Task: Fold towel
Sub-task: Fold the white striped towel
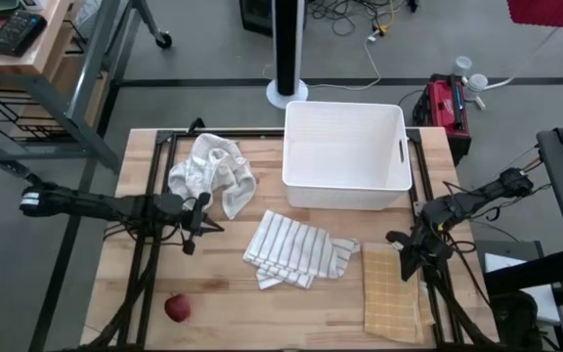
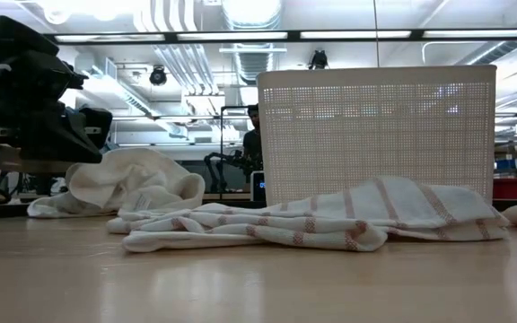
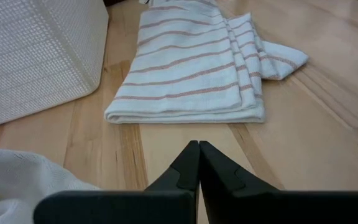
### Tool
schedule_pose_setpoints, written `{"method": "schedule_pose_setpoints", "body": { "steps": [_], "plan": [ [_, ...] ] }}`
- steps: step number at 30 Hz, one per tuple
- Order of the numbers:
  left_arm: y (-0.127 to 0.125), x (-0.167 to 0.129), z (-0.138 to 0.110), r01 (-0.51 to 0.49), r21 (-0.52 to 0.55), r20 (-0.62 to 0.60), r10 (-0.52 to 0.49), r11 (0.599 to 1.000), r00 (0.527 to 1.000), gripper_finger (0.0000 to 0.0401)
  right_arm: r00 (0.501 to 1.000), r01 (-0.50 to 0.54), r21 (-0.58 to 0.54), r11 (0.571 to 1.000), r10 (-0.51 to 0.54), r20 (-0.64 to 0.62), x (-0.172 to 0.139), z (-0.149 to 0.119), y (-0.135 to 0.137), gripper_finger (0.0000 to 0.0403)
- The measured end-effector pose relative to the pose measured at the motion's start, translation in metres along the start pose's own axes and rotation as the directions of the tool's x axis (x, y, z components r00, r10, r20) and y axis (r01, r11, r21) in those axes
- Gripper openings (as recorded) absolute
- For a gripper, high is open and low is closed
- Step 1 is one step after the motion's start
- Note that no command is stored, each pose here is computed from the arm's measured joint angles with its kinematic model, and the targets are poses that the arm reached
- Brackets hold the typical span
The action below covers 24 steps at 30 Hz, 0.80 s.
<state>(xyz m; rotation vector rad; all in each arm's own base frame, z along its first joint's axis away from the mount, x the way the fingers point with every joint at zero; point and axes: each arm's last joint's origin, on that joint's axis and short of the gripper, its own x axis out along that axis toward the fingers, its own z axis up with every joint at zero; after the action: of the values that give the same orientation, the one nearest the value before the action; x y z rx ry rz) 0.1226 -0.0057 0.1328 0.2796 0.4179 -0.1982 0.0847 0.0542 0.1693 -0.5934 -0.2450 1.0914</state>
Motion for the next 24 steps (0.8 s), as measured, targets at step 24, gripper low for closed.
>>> {"method": "schedule_pose_setpoints", "body": {
  "steps": [24],
  "plan": [
    [0.013, -0.007, 0.033, -0.207, -0.005, 0.323, 0.197, 0.978, 0.926, 0.0, 0.981, 0.037, 0.097, 0.995, -0.054, 0.185, -0.002, 0.019, -0.011, 0.0]
  ]
}}
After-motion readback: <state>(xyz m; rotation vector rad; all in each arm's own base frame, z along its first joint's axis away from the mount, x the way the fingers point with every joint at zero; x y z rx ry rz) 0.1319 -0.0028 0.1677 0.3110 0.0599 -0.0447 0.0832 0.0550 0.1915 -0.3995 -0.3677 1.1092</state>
